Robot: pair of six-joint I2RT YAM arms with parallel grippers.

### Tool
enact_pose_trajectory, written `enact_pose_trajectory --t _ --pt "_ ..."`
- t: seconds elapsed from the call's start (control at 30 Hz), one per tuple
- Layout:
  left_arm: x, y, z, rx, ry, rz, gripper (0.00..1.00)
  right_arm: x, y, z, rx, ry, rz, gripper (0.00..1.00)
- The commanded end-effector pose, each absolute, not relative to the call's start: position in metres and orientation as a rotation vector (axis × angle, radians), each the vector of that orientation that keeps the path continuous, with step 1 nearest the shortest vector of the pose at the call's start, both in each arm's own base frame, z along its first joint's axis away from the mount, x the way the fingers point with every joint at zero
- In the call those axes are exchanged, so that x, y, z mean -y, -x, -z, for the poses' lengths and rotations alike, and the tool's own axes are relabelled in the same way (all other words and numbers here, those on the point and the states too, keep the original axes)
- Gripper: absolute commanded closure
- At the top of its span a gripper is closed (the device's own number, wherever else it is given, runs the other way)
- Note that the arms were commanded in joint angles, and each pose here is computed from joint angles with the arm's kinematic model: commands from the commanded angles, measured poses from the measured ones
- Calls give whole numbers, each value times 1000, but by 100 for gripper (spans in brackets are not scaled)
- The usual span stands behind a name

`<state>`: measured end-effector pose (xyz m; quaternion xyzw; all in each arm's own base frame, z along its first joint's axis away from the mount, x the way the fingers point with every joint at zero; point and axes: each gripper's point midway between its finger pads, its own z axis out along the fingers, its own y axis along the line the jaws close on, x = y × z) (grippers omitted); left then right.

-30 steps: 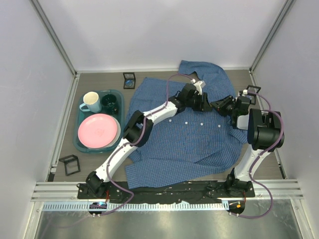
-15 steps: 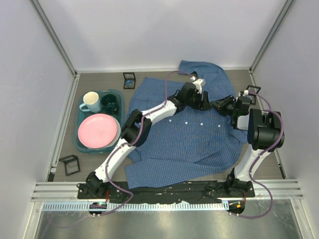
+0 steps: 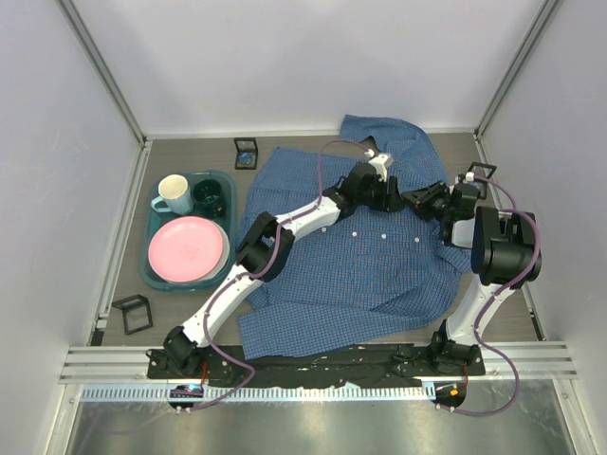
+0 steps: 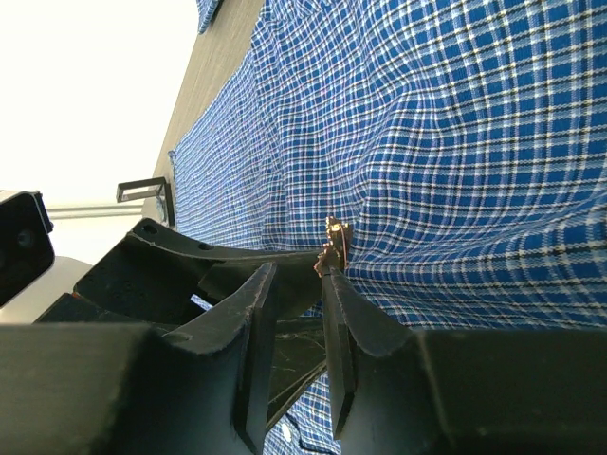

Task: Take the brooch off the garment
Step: Remove the brooch from the clothes.

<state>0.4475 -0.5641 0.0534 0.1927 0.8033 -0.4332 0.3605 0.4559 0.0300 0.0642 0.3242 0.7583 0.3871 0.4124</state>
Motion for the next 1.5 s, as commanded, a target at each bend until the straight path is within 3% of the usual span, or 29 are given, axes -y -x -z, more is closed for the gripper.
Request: enact_pose_trajectory --t 0.0,0.1,0.27,0.53,0.63,0.8,1.0,1.33,1.47 --pt "573 -456 -83 -1971 -471 1144 45 -35 -461 -72 -1878 -781 -1010 69" --pt "571 -456 -81 -1967 -466 1124 41 -35 -462 -71 -1878 -781 -1017 69" --pt "569 -460 -76 -1986 -432 1096 46 -38 -462 -74 -1874 -771 -1036 69" --pt "568 -463 -74 -1994 -404 1092 62 -40 -463 -80 -1871 -747 -1052 68" --pt "570 -461 -77 -2002 -393 1119 76 -37 -462 -83 -1880 -737 -1020 68" --pt "577 -455 -90 -1980 -369 1236 88 -19 -458 -79 -1922 -759 -841 68" --pt "583 -448 -111 -1944 -299 1371 92 -9 -449 -75 -1928 -794 -752 68" --pt "582 -439 -84 -1993 -161 1510 92 0 -454 -68 -1940 -812 -704 68" --pt "577 -441 -85 -1992 -150 1525 92 -5 -458 -69 -1940 -780 -718 73"
